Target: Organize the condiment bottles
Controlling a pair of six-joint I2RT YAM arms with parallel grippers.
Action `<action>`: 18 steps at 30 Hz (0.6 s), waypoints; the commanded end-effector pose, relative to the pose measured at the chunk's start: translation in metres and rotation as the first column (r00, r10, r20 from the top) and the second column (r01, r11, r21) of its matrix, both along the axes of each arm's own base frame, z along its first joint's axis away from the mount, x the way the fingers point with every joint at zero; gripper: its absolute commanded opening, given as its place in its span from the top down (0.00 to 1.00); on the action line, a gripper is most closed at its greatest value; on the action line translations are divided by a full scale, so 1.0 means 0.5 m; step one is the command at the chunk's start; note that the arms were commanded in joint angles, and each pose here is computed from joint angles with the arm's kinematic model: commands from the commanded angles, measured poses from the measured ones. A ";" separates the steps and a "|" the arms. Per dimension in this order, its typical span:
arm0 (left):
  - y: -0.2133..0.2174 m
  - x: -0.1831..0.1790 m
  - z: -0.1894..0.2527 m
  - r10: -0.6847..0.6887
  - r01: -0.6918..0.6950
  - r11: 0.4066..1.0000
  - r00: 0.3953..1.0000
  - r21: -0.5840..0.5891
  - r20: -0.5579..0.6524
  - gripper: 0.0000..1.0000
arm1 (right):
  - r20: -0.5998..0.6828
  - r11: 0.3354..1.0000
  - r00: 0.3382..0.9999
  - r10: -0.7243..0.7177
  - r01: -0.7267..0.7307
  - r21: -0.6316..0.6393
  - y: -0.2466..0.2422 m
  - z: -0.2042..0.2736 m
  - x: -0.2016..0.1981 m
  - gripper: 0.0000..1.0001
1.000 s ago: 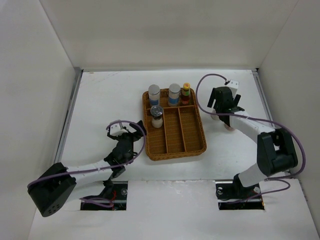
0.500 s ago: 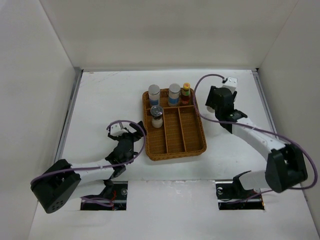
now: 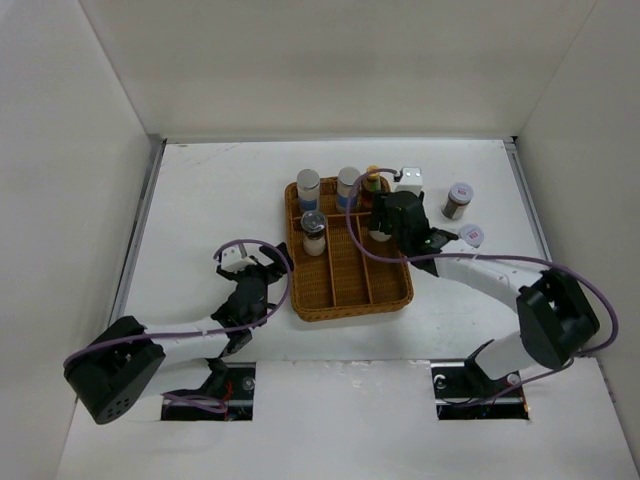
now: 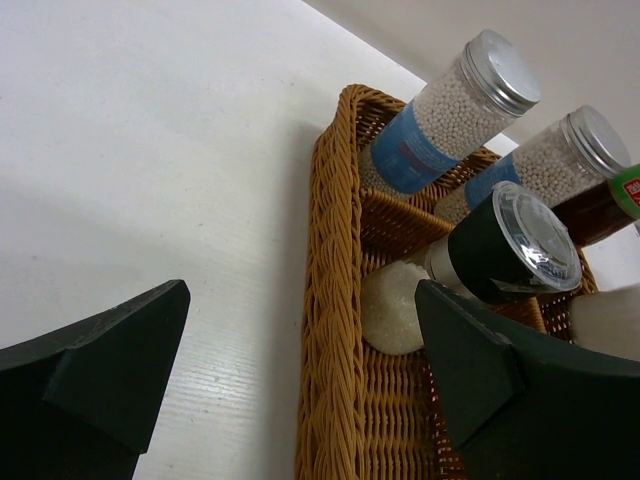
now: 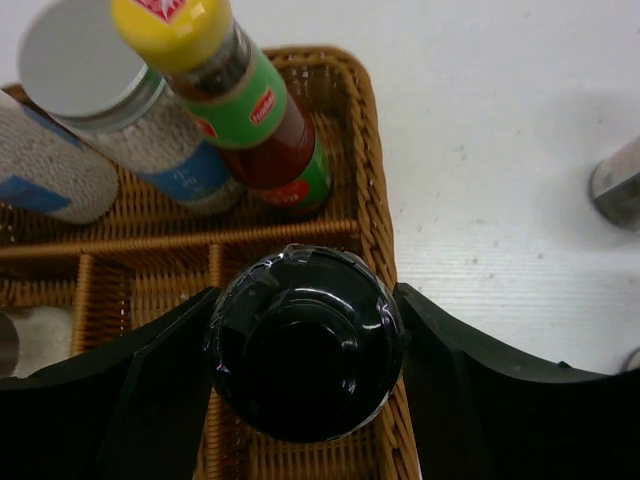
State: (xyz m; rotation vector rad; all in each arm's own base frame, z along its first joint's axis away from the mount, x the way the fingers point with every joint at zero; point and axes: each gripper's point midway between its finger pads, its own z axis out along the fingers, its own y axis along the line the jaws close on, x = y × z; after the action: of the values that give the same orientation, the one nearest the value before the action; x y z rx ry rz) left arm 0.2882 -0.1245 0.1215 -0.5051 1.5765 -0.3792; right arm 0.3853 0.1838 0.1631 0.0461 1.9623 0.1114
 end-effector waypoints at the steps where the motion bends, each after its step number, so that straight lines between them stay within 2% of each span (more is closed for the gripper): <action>1: -0.011 0.012 0.032 -0.003 0.006 0.998 0.999 -0.064 0.046 0.00 | 0.101 0.994 0.995 0.009 -0.020 0.107 0.041 0.051 0.038 0.46; 4: -0.016 0.012 0.032 -0.017 0.020 0.998 0.999 -0.066 0.045 0.00 | 0.075 0.996 0.997 0.008 -0.014 0.085 0.048 0.011 0.049 0.43; 7: -0.018 0.015 0.028 -0.017 0.019 0.998 0.999 -0.060 0.037 0.00 | 0.071 0.996 0.997 0.004 -0.010 0.083 0.047 0.005 0.049 0.26; 9: -0.022 0.014 0.031 -0.031 0.033 0.997 0.999 -0.065 0.041 0.00 | 0.093 0.996 0.996 0.003 -0.012 0.093 0.043 0.030 0.045 0.14; 11: -0.026 0.014 0.033 -0.040 0.043 0.997 0.998 -0.067 0.044 0.00 | 0.127 0.993 0.992 -0.007 -0.007 0.114 0.026 0.065 0.036 0.06; 14: -0.025 0.017 0.030 -0.037 0.039 0.997 0.999 -0.063 0.039 0.00 | 0.186 0.985 0.979 -0.083 0.051 0.167 -0.049 0.118 0.035 0.01; 18: -0.027 0.014 0.036 -0.043 0.046 0.996 0.998 -0.072 0.047 0.00 | 0.226 0.949 0.939 -0.259 0.204 0.238 -0.190 0.152 0.051 0.00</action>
State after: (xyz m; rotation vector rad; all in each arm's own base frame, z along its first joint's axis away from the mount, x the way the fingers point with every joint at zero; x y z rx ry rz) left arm 0.2886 -0.1310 0.1151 -0.4790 1.6065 -0.4013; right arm 0.4017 0.1294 0.2138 0.2430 1.7847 0.1714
